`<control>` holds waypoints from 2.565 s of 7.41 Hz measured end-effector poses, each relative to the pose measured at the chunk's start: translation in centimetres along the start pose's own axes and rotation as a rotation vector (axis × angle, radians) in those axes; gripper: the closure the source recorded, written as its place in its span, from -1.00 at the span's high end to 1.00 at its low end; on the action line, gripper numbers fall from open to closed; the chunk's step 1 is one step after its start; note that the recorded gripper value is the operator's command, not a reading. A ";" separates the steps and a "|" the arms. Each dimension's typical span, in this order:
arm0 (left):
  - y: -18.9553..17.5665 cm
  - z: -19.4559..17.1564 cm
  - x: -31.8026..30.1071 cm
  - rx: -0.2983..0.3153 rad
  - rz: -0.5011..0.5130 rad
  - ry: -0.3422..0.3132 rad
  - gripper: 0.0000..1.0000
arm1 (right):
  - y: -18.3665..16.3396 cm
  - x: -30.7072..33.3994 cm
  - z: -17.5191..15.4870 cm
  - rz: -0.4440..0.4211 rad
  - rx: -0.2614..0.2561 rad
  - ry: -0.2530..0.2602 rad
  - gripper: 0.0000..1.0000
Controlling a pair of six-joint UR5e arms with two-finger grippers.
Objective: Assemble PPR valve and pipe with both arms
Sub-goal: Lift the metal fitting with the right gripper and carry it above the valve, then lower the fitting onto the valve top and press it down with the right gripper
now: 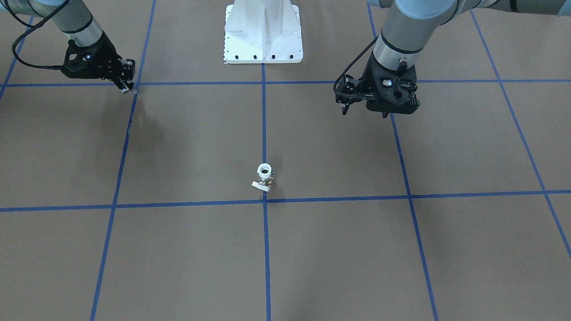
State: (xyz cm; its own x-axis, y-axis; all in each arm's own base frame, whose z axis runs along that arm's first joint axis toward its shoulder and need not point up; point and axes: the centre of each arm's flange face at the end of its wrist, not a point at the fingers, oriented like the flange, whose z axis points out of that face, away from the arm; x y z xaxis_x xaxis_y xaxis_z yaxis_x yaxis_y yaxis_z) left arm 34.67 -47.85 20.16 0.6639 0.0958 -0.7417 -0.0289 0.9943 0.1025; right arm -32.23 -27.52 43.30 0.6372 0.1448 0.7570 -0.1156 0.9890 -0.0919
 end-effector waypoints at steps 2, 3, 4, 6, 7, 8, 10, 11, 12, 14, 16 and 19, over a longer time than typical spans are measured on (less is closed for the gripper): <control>-0.1 -0.1 -2.4 0.003 0.036 -0.017 0.99 | -6.1 -9.8 -1.4 0.076 0.014 0.040 -1.00; -0.2 0.2 -4.7 0.001 0.072 -0.038 0.99 | -9.9 -16.8 -2.8 0.108 0.030 0.064 -1.00; -0.5 0.3 -7.2 -0.003 0.106 -0.060 0.99 | -12.9 -22.4 -4.5 0.132 0.045 0.066 -1.00; -0.7 0.7 -10.6 -0.016 0.150 -0.090 0.99 | -17.6 -30.5 -6.1 0.168 0.034 0.059 -1.00; -0.7 0.9 -11.3 -0.021 0.157 -0.096 0.99 | -19.8 -34.1 -6.4 0.181 0.024 0.061 -1.00; -0.7 1.1 -11.7 -0.026 0.159 -0.100 0.99 | -21.8 -37.6 -6.6 0.191 0.020 0.064 -1.00; -0.7 1.4 -12.0 -0.030 0.158 -0.103 0.99 | -24.0 -40.5 -5.7 0.194 0.022 0.056 -1.00; -0.7 1.4 -12.0 -0.031 0.157 -0.104 0.99 | -24.6 -41.1 -5.3 0.193 0.024 0.052 -1.00; -0.7 1.4 -12.0 -0.031 0.158 -0.104 0.99 | -24.9 -41.4 -5.1 0.193 0.025 0.051 -1.00; -0.8 1.4 -11.9 -0.030 0.159 -0.103 0.99 | -25.0 -41.7 -5.1 0.197 0.024 0.049 -1.00; -0.8 1.3 -11.9 -0.028 0.158 -0.102 0.99 | -24.5 -41.8 -4.4 0.199 0.017 0.055 -1.00; -0.8 1.2 -11.8 -0.026 0.160 -0.101 0.99 | -23.3 -42.3 -3.4 0.190 0.003 0.062 -1.00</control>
State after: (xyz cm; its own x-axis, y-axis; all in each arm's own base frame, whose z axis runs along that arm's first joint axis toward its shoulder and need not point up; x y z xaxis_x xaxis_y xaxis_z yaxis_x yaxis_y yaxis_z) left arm 27.76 -49.84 29.60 0.7207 0.2488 -0.6470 -0.1587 0.9678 0.1954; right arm -53.91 -56.64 11.26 0.6491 0.3304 0.6852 -0.2403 0.9437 -0.2274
